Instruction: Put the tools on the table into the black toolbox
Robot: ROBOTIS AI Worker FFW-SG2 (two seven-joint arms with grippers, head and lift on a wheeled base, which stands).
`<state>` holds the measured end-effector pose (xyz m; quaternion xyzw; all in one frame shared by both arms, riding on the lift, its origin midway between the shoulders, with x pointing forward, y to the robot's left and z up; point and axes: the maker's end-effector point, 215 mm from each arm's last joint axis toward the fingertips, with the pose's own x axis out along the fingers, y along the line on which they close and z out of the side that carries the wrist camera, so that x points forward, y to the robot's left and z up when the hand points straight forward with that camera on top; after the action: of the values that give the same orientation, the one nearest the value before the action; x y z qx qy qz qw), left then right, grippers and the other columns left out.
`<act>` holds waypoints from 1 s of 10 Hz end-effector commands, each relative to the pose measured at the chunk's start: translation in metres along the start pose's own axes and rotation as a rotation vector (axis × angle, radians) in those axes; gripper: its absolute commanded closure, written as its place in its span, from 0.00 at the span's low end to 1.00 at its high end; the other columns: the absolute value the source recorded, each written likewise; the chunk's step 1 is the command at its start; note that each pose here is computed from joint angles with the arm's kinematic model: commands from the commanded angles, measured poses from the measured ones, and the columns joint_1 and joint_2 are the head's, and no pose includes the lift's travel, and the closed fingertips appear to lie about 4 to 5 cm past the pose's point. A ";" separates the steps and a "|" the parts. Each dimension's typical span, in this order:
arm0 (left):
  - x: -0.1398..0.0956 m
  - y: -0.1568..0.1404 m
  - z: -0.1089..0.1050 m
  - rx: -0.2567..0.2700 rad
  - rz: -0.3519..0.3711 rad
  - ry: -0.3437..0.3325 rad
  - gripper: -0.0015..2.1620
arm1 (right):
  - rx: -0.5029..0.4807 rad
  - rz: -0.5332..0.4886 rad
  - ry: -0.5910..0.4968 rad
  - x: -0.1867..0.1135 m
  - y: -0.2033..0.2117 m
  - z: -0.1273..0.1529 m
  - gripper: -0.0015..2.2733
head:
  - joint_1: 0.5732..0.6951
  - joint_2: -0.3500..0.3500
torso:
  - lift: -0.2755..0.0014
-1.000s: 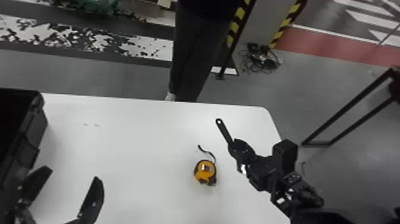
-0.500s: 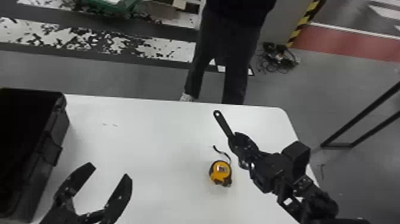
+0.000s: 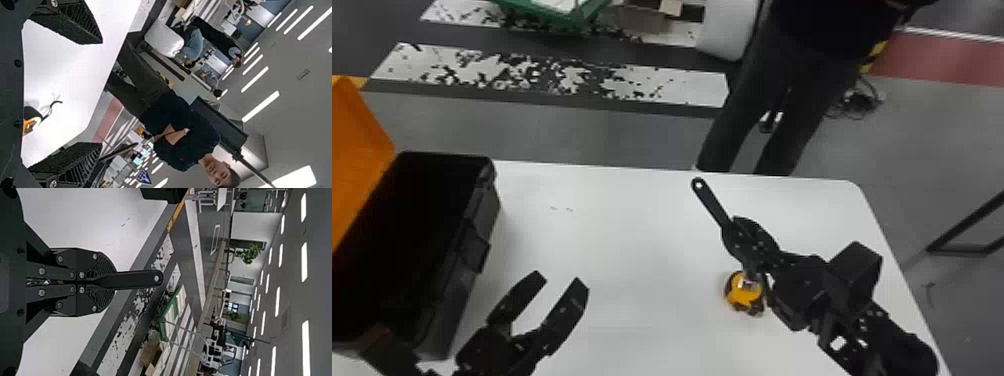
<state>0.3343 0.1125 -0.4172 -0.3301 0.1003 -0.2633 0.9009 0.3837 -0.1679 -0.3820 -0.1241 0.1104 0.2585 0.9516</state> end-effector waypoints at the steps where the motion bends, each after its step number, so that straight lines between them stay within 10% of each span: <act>1: 0.007 -0.002 0.006 -0.066 -0.008 -0.004 0.03 | -0.005 0.029 -0.012 0.003 0.018 0.006 0.99 | 1.00 0.37 | 0.85; 10: 0.055 -0.068 0.000 -0.112 -0.123 0.016 0.03 | -0.029 0.138 -0.029 0.017 0.080 0.022 0.99 | 1.00 0.39 | 0.85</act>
<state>0.3531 0.0425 -0.3752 -0.3823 0.1016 -0.3112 0.8641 0.3602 -0.0901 -0.3799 -0.1268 0.1016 0.3243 0.9319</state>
